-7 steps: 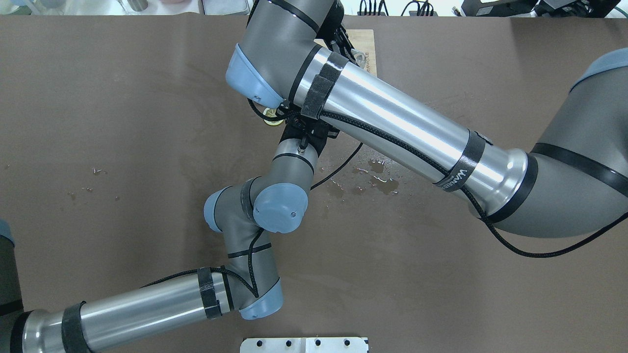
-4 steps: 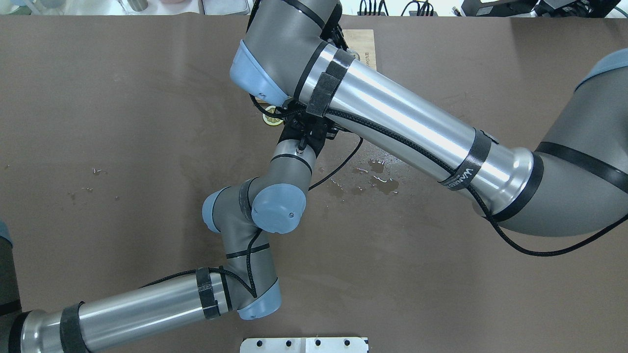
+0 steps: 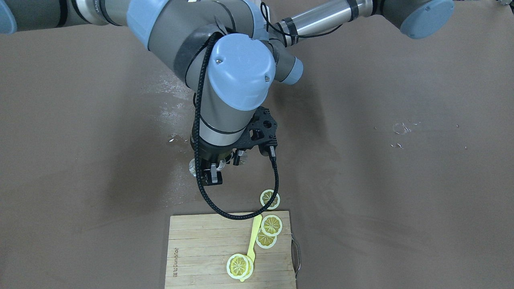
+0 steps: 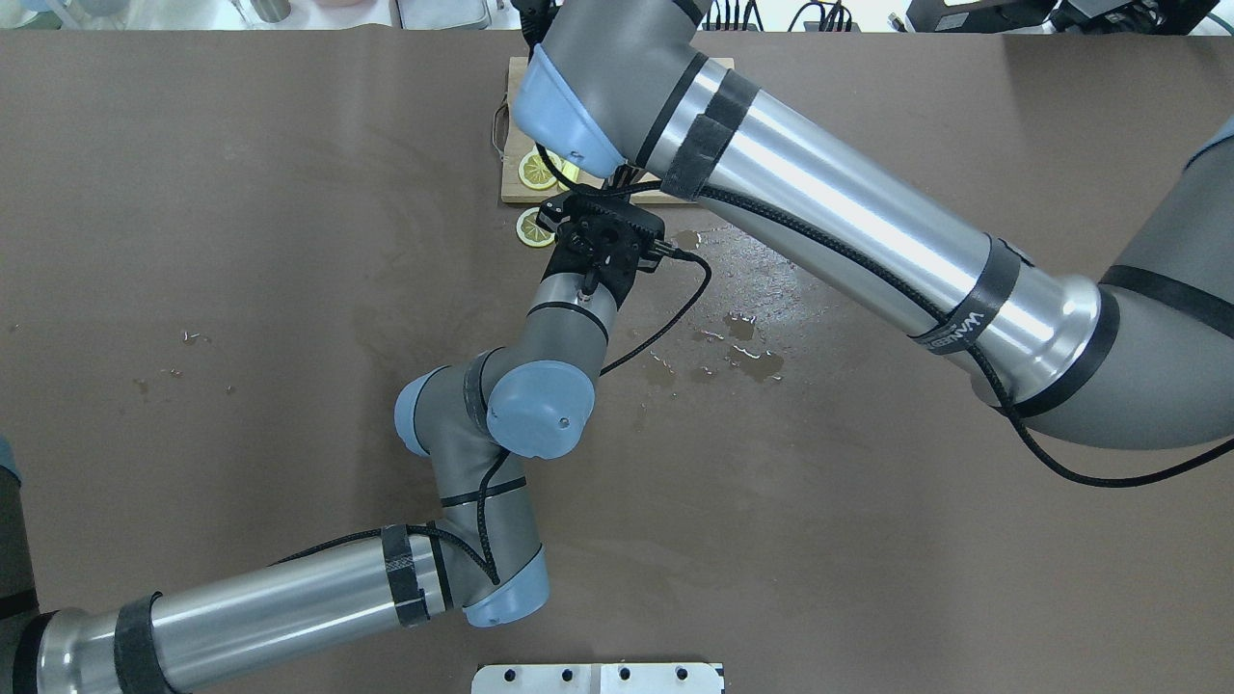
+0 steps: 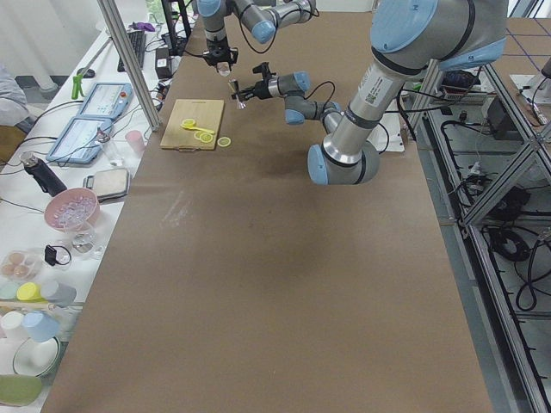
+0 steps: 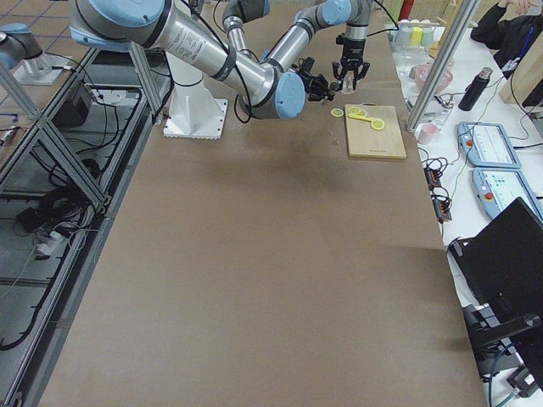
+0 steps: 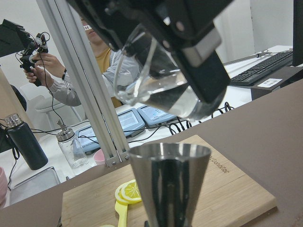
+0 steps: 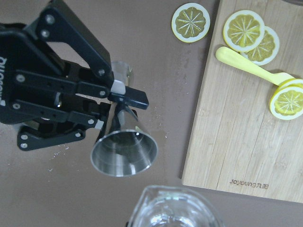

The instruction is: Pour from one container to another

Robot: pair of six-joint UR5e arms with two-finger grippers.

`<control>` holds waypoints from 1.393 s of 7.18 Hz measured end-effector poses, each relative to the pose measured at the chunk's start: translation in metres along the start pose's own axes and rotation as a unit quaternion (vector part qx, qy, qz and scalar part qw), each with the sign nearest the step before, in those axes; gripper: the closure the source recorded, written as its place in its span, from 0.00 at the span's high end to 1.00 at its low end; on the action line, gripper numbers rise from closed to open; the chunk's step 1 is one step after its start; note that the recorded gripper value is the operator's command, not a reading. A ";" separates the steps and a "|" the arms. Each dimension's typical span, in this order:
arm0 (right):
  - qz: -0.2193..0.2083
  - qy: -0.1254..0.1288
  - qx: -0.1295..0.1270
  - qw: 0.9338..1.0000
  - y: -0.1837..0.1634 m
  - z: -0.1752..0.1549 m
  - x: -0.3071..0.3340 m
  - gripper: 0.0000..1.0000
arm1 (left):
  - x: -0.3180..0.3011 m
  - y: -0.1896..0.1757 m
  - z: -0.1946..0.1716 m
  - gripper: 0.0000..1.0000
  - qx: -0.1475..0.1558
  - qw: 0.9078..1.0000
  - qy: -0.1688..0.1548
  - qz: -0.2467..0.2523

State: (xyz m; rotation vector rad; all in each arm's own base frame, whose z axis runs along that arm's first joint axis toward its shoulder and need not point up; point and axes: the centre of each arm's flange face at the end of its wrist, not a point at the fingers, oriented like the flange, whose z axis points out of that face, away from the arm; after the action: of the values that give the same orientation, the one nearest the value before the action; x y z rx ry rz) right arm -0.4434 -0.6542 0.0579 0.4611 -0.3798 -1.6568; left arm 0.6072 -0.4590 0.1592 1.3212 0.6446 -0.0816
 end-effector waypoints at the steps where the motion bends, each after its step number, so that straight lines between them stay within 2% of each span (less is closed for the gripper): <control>1: 0.016 0.000 0.024 1.000 0.032 -0.006 0.006 0.00 | -0.010 0.003 0.000 0.00 0.007 1.000 0.002 -0.005; 4: 0.064 0.008 0.094 0.994 0.149 -0.016 0.008 0.00 | -0.069 0.006 -0.004 0.00 0.053 0.998 0.013 0.006; 6: 0.068 0.024 0.133 0.989 0.210 -0.001 -0.016 0.00 | -0.128 0.025 -0.005 0.00 0.072 0.997 0.028 0.009; 8: 0.054 0.037 0.166 0.984 0.248 0.027 -0.051 0.00 | -0.185 0.060 -0.013 0.00 0.076 0.997 0.029 0.012; 10: 0.032 0.042 0.205 0.977 0.281 0.068 -0.089 0.00 | -0.257 0.122 -0.041 0.00 0.082 0.996 0.042 0.011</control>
State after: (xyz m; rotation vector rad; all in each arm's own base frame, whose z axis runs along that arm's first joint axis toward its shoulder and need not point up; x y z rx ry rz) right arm -0.2271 -0.6043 0.2640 0.8143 -0.6710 -1.4920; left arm 0.4294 -0.4650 0.3850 1.4954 0.7064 -0.0634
